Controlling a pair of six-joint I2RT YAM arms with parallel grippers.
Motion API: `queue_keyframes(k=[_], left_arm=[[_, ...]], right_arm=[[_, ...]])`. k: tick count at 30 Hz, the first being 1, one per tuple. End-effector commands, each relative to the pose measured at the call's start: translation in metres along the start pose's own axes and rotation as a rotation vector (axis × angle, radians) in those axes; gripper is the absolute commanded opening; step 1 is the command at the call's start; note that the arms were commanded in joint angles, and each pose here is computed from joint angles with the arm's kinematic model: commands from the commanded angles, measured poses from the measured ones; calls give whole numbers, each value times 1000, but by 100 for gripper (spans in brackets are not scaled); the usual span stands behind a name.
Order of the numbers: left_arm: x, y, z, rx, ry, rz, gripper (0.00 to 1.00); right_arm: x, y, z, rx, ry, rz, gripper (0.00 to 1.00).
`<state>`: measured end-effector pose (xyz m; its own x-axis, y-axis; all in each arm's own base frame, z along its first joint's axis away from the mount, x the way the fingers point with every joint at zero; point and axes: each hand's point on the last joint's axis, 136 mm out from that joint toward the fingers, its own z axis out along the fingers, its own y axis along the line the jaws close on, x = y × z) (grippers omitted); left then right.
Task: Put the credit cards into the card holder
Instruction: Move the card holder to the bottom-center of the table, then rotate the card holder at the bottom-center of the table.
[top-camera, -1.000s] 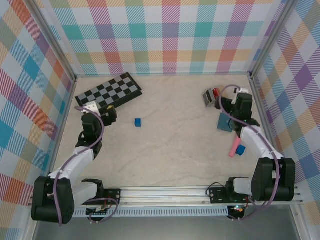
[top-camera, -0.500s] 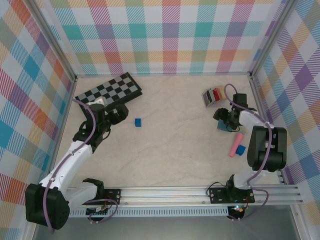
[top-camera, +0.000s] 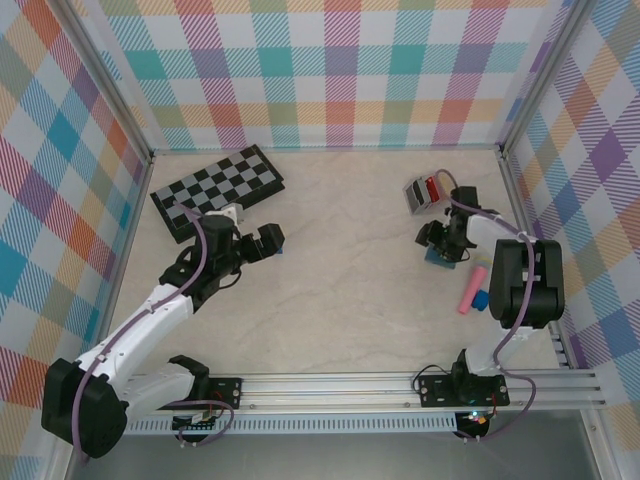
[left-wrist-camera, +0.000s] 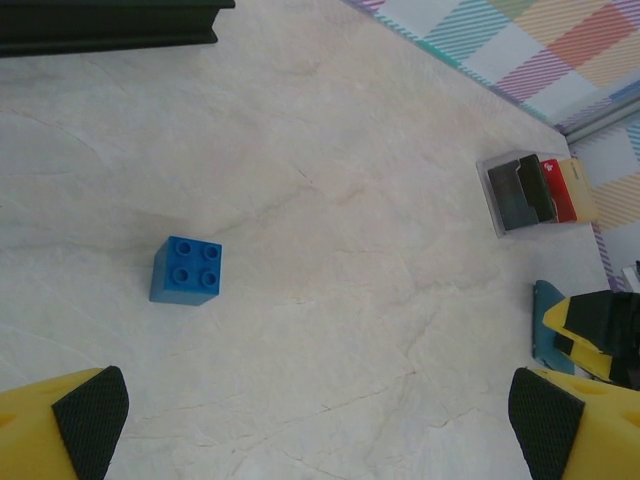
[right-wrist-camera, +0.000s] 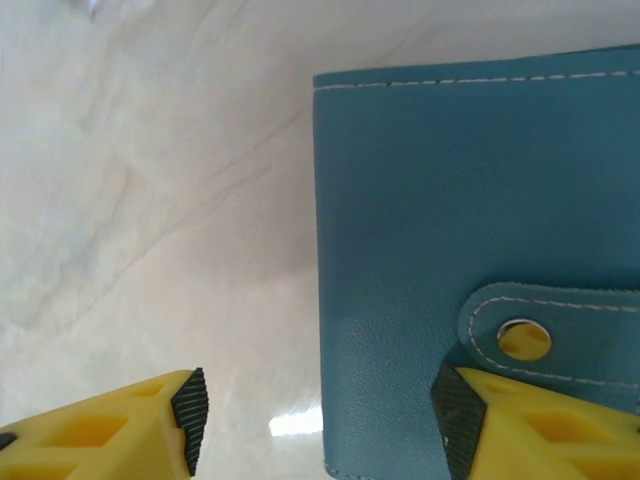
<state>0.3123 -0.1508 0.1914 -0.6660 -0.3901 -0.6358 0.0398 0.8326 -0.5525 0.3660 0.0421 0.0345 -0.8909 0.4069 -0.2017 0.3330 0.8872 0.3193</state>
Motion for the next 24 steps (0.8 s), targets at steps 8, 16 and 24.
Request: queue_keyframes(k=[8, 16, 24], left_arm=[[26, -9, 9, 19, 97, -9, 100], [61, -34, 27, 98, 229, -11, 98], [94, -62, 43, 128, 345, -5, 91]], right_arm=[[171, 89, -9, -152, 296, -344, 62], [134, 101, -67, -184, -26, -337, 61], [136, 106, -57, -309, 119, -330, 44]])
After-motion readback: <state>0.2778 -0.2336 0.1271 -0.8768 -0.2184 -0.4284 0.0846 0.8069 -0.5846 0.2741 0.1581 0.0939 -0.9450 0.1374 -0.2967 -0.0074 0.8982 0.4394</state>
